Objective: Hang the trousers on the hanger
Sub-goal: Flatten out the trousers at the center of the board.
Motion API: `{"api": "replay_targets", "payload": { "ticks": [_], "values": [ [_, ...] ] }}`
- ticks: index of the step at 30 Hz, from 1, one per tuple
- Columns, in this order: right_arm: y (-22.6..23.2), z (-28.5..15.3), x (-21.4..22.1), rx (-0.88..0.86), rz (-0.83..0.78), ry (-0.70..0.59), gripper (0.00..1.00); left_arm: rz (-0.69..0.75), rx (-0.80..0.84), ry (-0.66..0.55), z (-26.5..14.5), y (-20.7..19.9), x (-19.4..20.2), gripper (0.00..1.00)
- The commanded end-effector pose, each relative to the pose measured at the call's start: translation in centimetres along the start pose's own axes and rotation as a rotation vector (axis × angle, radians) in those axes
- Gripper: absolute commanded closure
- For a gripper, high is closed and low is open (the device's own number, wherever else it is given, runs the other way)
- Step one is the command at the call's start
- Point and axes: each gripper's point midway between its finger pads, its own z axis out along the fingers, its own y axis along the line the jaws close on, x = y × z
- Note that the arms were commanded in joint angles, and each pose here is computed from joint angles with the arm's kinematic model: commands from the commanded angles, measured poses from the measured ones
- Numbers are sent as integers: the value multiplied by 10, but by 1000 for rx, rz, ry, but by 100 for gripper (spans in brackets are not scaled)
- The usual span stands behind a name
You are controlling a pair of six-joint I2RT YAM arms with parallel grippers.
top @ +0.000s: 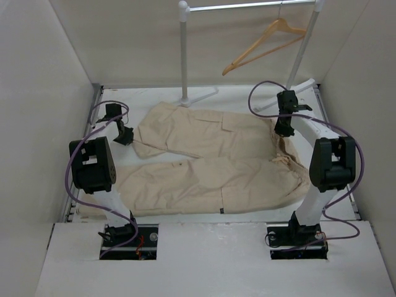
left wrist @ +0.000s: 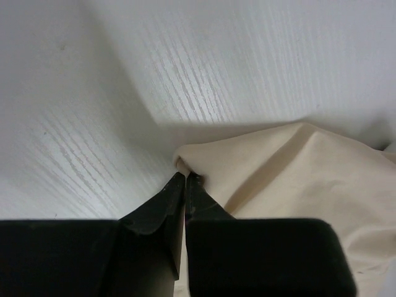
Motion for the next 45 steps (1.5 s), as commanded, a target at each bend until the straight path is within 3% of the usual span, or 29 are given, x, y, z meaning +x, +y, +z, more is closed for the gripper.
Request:
{"api": "replay_targets", "payload": {
  "ticks": [1, 4, 6, 13, 16, 19, 24, 27, 30, 32, 37, 39, 43, 45],
  "values": [
    [-12, 4, -22, 42, 40, -24, 85, -53, 117, -174, -57, -35, -60, 100],
    [-29, 4, -36, 58, 126, -38, 98, -63, 178, -278, -101, -54, -99, 100],
    [-41, 0, -48, 63, 215, -72, 100, -62, 220, -337, -132, -64, -118, 100],
    [-89, -6, -84, 56, 542, -166, 100, -22, 296, -470, -204, -70, -141, 100],
    [-86, 26, -74, 9, 664, -87, 100, 129, 343, -594, -236, -87, -145, 100],
    [-83, 48, -57, -2, 754, -24, 100, 281, 324, -674, -232, -83, -126, 97],
    [-103, 58, -56, 22, 832, -38, 98, 305, 147, -623, -165, -7, -82, 91],
    [-107, 56, -67, 20, 846, -49, 87, 316, 76, -528, -123, 35, -45, 79],
    [-114, 44, -78, 43, 845, -75, 56, 323, 93, -460, -111, 52, -17, 64],
    [-115, 30, -91, 33, 836, -123, 44, 299, 119, -463, -118, 57, -16, 56],
    [-101, -17, -111, -32, 777, -234, 33, 180, 188, -544, -154, 50, -54, 45],
    [-85, -31, -108, -61, 731, -264, 37, 163, 163, -514, -145, 43, -66, 43],
    [-35, -57, -85, -202, 627, -280, 85, 182, 55, -332, -87, 26, -68, 41],
    [-10, -69, -66, -284, 568, -270, 92, 200, 60, -238, -58, 10, -63, 42]
  ]
}}
